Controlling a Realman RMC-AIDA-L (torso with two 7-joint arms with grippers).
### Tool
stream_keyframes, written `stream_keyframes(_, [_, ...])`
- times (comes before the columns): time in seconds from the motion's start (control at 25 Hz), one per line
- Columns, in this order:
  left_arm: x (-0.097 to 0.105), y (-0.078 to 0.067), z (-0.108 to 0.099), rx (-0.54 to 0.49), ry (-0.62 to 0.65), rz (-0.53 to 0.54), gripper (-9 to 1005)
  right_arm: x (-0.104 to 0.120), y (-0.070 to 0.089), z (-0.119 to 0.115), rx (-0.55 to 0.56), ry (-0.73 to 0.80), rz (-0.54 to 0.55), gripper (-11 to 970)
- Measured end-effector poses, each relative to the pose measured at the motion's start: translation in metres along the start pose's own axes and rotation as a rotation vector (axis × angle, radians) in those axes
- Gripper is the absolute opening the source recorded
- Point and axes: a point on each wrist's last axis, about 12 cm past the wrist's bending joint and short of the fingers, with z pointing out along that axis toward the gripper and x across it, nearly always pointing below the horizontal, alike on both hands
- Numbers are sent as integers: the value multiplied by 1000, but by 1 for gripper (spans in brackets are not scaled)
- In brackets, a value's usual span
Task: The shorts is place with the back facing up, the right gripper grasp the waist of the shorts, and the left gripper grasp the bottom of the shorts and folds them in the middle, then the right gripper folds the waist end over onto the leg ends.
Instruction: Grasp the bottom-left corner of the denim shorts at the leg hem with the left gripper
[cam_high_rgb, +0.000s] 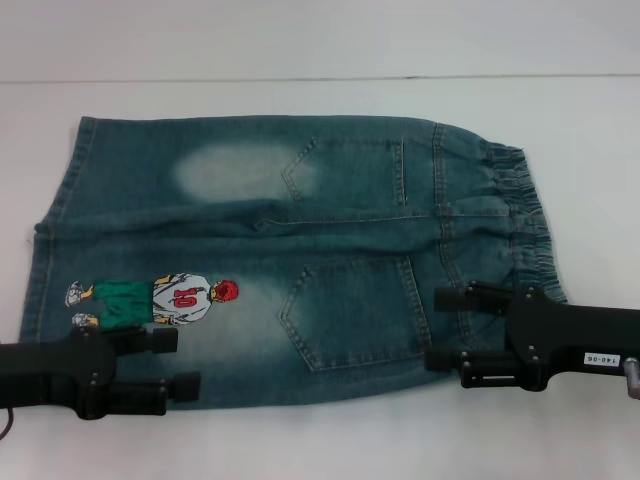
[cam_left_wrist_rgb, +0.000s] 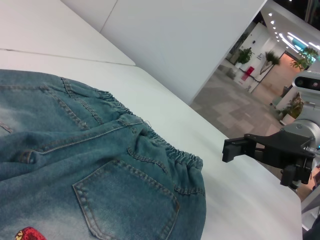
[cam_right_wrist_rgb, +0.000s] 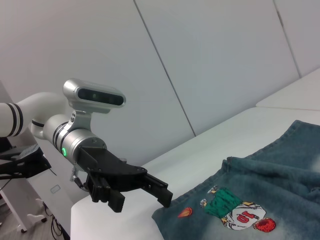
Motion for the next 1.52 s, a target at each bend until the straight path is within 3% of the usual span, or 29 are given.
stream_keyframes(0.48, [-3, 1, -4, -5, -11, -21, 933, 0, 0, -1, -3, -2, 2, 910])
stream_keyframes(0.72, [-21, -1, -39, -40, -7, -141, 933, -2, 0, -1, 0, -4, 0, 907])
stream_keyframes(0.84, [-33, -2, -62, -112, -17, -200, 933, -2, -1, -3, 6, -7, 1, 905])
stream_keyframes(0.96, [-42, 2, -78, -213, 23, -326, 934, -1, -1, -4, 13, -13, 2, 904])
stream_keyframes(1.2, [-46, 12, -84, -356, 170, -548, 934, -2, -1, -5, 16, -17, -3, 901])
stream_keyframes(1.52, [-45, 22, -82, -452, 242, -653, 933, -5, -3, -3, 16, -15, -13, 898])
